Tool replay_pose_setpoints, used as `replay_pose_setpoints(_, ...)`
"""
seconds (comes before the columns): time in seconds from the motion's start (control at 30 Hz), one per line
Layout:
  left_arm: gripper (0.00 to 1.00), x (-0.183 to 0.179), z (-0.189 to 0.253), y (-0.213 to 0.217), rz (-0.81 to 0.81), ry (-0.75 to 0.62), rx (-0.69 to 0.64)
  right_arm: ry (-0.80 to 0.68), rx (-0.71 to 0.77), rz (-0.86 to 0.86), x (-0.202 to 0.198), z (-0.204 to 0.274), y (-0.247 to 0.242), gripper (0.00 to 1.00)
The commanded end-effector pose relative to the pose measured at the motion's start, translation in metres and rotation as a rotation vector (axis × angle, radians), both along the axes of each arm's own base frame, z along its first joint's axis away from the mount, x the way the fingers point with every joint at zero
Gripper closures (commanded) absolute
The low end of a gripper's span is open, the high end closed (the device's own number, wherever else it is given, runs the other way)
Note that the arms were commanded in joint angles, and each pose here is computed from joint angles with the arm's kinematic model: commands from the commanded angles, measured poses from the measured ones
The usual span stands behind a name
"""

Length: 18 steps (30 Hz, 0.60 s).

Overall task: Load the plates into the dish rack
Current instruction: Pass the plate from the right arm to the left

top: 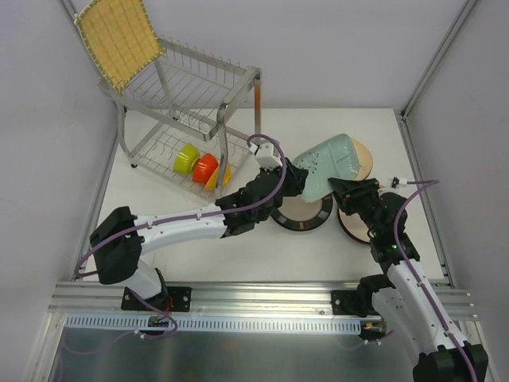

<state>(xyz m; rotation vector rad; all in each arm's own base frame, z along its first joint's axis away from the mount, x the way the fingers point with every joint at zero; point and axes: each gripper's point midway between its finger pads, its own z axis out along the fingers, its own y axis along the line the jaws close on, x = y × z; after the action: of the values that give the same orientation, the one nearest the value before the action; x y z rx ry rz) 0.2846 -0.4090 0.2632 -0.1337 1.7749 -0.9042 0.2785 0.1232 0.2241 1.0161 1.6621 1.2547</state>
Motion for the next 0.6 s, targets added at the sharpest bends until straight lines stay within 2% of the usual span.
replay_pose_setpoints(0.0,1.00,0.004,0.052,0.015,0.055,-0.159,-0.057,-0.180,0.048,0.078,-0.010,0.047,0.012,0.66)
replay_pose_setpoints(0.27,1.00,0.006,0.064,0.028,0.053,-0.228,-0.075,-0.169,0.013,0.086,-0.010,0.037,0.013,0.53)
replay_pose_setpoints(0.4,1.00,0.009,0.071,0.037,0.067,-0.258,-0.086,-0.181,-0.020,0.118,-0.013,0.039,0.017,0.36)
replay_pose_setpoints(0.57,1.00,0.009,0.090,0.043,0.056,-0.337,-0.103,-0.163,-0.130,0.178,-0.020,0.030,0.020,0.19)
